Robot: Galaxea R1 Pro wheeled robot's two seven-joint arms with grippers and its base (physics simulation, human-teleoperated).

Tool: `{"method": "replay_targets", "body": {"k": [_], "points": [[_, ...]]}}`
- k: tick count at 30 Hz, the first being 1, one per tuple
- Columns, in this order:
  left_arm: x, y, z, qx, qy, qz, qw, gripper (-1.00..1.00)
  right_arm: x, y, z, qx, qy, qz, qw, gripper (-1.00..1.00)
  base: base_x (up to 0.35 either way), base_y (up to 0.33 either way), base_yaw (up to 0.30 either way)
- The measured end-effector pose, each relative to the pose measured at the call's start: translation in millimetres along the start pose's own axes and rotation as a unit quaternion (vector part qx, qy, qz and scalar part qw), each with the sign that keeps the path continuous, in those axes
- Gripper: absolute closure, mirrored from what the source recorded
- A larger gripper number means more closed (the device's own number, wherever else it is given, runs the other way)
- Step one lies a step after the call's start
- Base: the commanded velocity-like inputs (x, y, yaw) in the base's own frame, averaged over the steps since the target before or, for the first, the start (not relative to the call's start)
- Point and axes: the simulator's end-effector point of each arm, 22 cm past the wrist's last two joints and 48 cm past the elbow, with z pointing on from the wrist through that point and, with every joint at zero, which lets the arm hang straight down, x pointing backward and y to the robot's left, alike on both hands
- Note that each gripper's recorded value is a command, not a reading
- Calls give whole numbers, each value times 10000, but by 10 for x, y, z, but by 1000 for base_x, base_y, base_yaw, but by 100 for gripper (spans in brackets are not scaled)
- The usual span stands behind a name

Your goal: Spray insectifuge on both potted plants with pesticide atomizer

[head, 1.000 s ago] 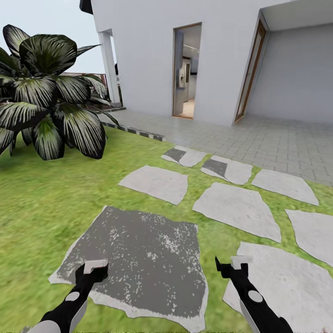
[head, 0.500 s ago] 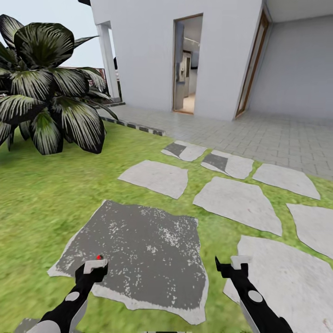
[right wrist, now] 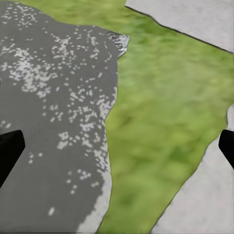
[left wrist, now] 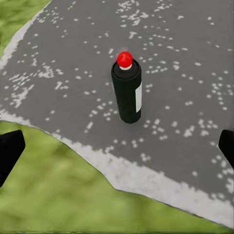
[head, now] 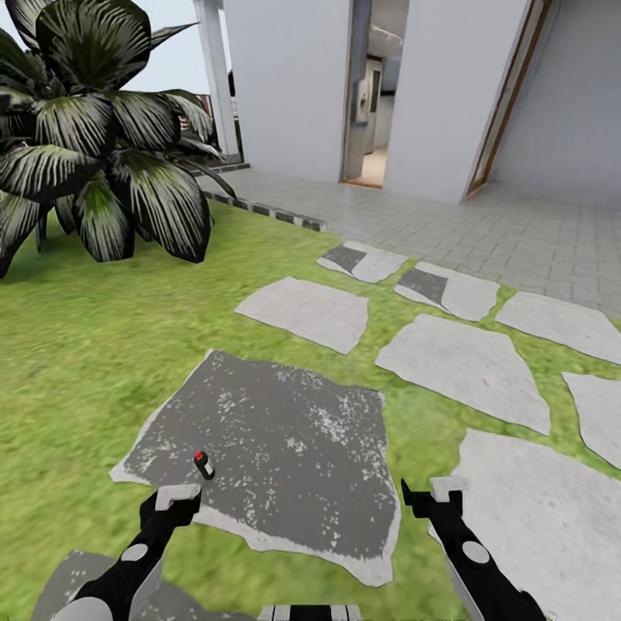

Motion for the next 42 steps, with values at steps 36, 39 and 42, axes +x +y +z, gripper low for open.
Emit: {"method": "replay_targets", "body": {"k": [36, 39, 42], "points": [[1004, -43, 110, 8, 570, 83, 9983, -100, 1070, 72, 116, -59, 930, -29, 9956, -100, 0, 0, 2], [1105, -42, 111, 6, 652, 92, 9978, -100, 1168, 78, 117, -64, 1014, -32, 9948, -100, 0, 0, 0], [1202, -39, 114, -3, 736, 93, 9972, -100, 1265, 85, 116, -70, 1098, -35, 9939, -100, 0, 0, 0]]}}
